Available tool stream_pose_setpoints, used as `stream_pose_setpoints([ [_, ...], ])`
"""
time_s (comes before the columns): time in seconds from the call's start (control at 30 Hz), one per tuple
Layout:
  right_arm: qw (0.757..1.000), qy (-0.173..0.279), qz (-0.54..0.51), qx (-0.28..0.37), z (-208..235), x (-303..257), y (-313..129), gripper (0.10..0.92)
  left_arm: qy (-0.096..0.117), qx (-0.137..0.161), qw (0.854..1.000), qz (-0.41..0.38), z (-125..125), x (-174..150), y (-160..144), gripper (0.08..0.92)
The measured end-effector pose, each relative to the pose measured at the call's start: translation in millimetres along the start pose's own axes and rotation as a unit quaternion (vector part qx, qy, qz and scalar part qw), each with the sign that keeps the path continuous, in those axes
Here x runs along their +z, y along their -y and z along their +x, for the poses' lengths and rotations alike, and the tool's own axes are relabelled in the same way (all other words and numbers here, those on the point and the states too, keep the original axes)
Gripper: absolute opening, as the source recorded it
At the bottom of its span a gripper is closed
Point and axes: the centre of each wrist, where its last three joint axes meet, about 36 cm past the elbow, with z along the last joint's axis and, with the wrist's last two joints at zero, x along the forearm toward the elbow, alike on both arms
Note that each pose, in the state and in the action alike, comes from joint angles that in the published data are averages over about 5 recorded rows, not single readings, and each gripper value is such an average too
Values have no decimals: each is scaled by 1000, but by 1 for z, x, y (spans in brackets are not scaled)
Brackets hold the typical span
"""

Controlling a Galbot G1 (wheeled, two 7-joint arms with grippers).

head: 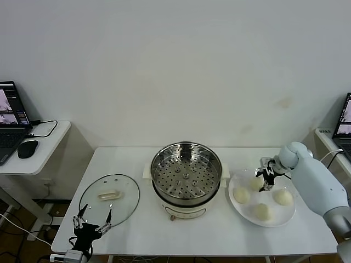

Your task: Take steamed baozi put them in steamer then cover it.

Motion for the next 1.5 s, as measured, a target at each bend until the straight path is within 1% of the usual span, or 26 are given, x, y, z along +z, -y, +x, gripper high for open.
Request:
stream_pose_setpoints([
  [0.27,1000,12,-4,7,26,-1,9,577,2,1,1000,1,-1,-1,1,823],
  [0.5,999,39,10,23,81,-24,38,577,7,1,1000,4,-2,-4,3,823],
  [0.8,995,77,52,41,165,-89,92,574,13,-7,1000,7,1,-9,3,823],
  [0.97,991,91,86,39,196,-137,116,575,20,-15,1000,8,1,-12,0,823],
  [1.07,987,105,115,34,207,-166,128,574,23,-21,1000,7,2,-12,-2,823],
  [1.17,980,119,159,30,211,-193,138,575,23,-27,999,4,2,-11,-4,823],
  [1.27,966,128,222,25,210,-218,145,577,22,-33,999,1,4,-10,-7,823],
  [1.37,948,131,290,22,207,-238,146,577,22,-36,999,-3,7,-9,-9,823],
  [1.5,916,127,380,23,204,-262,142,577,18,-39,999,-4,10,-8,-9,823],
])
